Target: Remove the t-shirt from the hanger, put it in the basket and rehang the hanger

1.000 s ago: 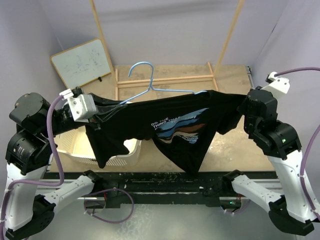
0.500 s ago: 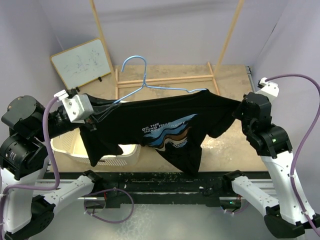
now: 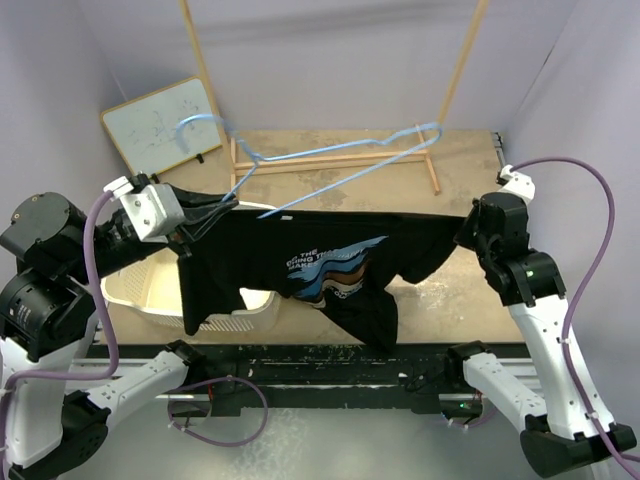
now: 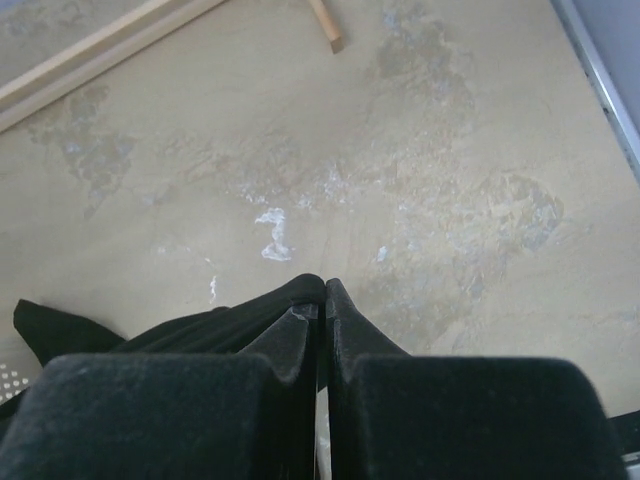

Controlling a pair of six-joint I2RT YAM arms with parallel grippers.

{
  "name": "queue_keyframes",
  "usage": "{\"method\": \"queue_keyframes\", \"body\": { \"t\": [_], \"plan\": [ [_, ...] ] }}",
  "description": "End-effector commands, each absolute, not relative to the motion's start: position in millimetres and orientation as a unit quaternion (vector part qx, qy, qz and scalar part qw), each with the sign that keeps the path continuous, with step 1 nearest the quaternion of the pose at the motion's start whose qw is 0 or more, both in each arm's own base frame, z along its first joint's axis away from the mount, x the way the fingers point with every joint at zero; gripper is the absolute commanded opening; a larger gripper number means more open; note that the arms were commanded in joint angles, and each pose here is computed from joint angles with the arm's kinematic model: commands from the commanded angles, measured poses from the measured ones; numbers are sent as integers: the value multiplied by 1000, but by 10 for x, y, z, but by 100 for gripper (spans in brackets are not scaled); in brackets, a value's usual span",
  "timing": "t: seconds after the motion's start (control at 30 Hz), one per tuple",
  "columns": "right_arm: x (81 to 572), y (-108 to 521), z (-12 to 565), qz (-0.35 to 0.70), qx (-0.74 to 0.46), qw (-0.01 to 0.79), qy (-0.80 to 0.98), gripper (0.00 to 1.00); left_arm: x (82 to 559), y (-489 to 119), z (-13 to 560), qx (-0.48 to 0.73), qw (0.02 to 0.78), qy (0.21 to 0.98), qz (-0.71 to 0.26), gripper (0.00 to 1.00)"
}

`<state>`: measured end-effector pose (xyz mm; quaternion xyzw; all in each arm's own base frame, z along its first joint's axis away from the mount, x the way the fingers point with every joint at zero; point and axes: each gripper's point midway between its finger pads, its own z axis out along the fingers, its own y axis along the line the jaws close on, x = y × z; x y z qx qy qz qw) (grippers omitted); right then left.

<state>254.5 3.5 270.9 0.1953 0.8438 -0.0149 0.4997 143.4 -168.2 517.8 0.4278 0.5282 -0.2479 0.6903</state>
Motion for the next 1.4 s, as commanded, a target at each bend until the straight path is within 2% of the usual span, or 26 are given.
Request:
{"method": "queue_keyframes", "body": {
  "t": [0.0,0.17,0.47,0.5,0.57,0.6,0.67,0.83,1.0,1.2,1.37],
  "plan": [
    [2527,-139,2715,-48,202,507,837,0,1223,-1469,5791,390,770,452,-225,0],
    [2510,-91,3005,-24,197,531,824,0,1477,-1812,5757,397,744,456,-285,0],
    [2251,176,3702,62,110,598,792,0,2385,-2612,5577,409,690,469,-370,0],
    [2195,225,3748,75,95,600,791,10,2483,-2668,5547,412,685,475,-368,0],
    [2066,328,3850,102,66,606,786,41,2701,-2778,5429,422,672,492,-358,0],
    [2001,348,3918,108,53,615,780,50,2800,-2825,5368,427,664,501,-353,0],
    [1835,467,4109,139,13,634,761,59,2974,-2924,5134,442,635,531,-347,0],
    [1348,942,4476,249,-123,644,713,60,3239,-3141,4392,475,555,609,-309,0],
    [929,1345,4741,343,-249,626,654,63,3050,-3333,3498,534,480,666,-201,0],
    [1117,1352,4820,340,-235,628,659,63,2492,-3492,2792,615,407,666,-111,0],
    [1408,1313,4618,317,-213,602,701,61,2273,-3550,2697,632,399,656,-105,0]
  ]
}}
